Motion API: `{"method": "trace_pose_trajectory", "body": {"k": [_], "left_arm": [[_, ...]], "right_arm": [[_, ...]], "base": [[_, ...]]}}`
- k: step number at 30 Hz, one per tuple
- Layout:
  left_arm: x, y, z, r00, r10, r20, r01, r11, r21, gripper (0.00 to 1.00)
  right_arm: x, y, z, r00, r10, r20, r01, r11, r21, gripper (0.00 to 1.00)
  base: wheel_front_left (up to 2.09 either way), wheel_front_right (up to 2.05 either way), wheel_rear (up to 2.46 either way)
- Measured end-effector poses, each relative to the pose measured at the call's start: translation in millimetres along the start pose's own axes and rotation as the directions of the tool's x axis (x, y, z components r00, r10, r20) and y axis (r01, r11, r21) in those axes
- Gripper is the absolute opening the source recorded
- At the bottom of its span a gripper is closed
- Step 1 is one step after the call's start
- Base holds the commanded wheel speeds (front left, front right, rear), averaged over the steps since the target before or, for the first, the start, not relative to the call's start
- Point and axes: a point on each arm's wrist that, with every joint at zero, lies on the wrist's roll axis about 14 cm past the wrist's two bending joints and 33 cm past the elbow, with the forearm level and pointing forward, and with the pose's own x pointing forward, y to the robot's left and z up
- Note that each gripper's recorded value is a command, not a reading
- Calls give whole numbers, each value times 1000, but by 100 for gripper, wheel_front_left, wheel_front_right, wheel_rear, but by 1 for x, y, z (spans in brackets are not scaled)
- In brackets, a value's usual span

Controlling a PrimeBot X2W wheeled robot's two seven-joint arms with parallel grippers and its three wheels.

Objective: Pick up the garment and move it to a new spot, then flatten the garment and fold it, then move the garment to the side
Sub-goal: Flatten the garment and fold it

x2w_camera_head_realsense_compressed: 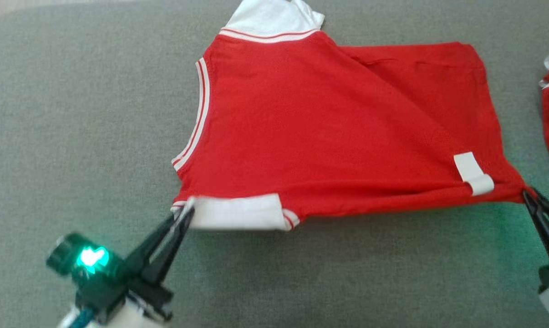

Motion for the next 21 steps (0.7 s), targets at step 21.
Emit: {"method": "trace_pose_trajectory", "body": {"k": [21], "left_arm": [[124,61,27,994,-39,107,22,987,157,0]], "right_arm": [[93,-29,0,1000,-9,-29,8,999,-44,0]], "base": [[0,0,0]]}}
